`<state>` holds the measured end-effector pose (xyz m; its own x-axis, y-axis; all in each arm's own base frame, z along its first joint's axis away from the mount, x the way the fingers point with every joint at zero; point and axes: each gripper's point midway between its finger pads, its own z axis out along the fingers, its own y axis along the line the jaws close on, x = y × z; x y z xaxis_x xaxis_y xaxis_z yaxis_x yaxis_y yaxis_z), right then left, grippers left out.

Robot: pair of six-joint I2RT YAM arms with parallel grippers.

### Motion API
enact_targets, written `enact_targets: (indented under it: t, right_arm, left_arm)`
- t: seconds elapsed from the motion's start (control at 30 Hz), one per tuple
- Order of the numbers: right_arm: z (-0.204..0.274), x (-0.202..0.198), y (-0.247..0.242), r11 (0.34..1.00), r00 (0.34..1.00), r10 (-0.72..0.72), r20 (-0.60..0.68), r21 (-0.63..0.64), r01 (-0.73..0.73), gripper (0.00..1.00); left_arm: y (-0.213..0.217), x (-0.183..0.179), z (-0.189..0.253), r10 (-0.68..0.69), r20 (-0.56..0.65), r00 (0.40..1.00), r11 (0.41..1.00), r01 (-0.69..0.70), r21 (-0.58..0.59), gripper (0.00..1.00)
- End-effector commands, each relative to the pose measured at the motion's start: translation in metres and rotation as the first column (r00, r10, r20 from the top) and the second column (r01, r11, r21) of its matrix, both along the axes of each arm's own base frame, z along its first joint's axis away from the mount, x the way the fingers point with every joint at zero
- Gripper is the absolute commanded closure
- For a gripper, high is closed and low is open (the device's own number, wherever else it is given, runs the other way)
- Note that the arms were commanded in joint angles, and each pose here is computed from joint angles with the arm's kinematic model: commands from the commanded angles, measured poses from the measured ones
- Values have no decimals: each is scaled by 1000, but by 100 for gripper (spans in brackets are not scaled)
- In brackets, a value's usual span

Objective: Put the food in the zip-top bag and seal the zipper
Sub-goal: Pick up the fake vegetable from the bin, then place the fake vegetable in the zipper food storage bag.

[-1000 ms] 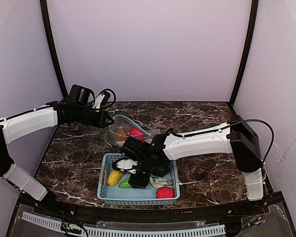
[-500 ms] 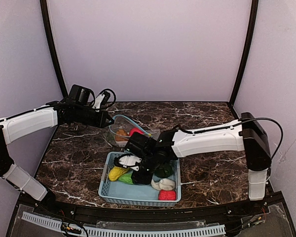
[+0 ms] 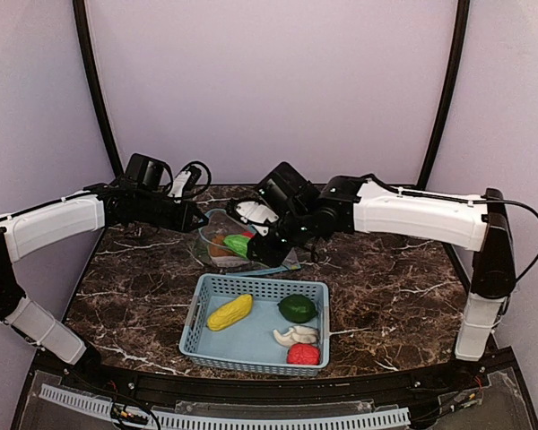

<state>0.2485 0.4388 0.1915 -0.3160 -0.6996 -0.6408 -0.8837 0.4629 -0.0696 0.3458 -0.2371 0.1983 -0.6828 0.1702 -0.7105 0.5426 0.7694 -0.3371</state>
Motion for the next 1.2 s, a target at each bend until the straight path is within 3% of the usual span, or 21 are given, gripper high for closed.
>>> enact_targets:
  t: [0.0,0.27,0.63,1.17]
  right_arm:
    - [8,35,11,998,996,-59,67,12,58,62]
    - [9,66,38,999,993,-40,109,16,39,61]
    - [-25,92,42,995,991,-33,133,-93,45,60]
    - [-18,109,73,999,975,28,219,-26,-23,55]
  left_arm:
    - [-1,-5,3,-11,7,1000,1000,11,-14,99]
    - [-3,-5,5,-17,6,1000,1000,18,-24,99]
    - [-2,-6,7,-15,11,1000,1000,16,-27,99]
    - [-7,-8,5,-31,-12,999,998,31,-49,99]
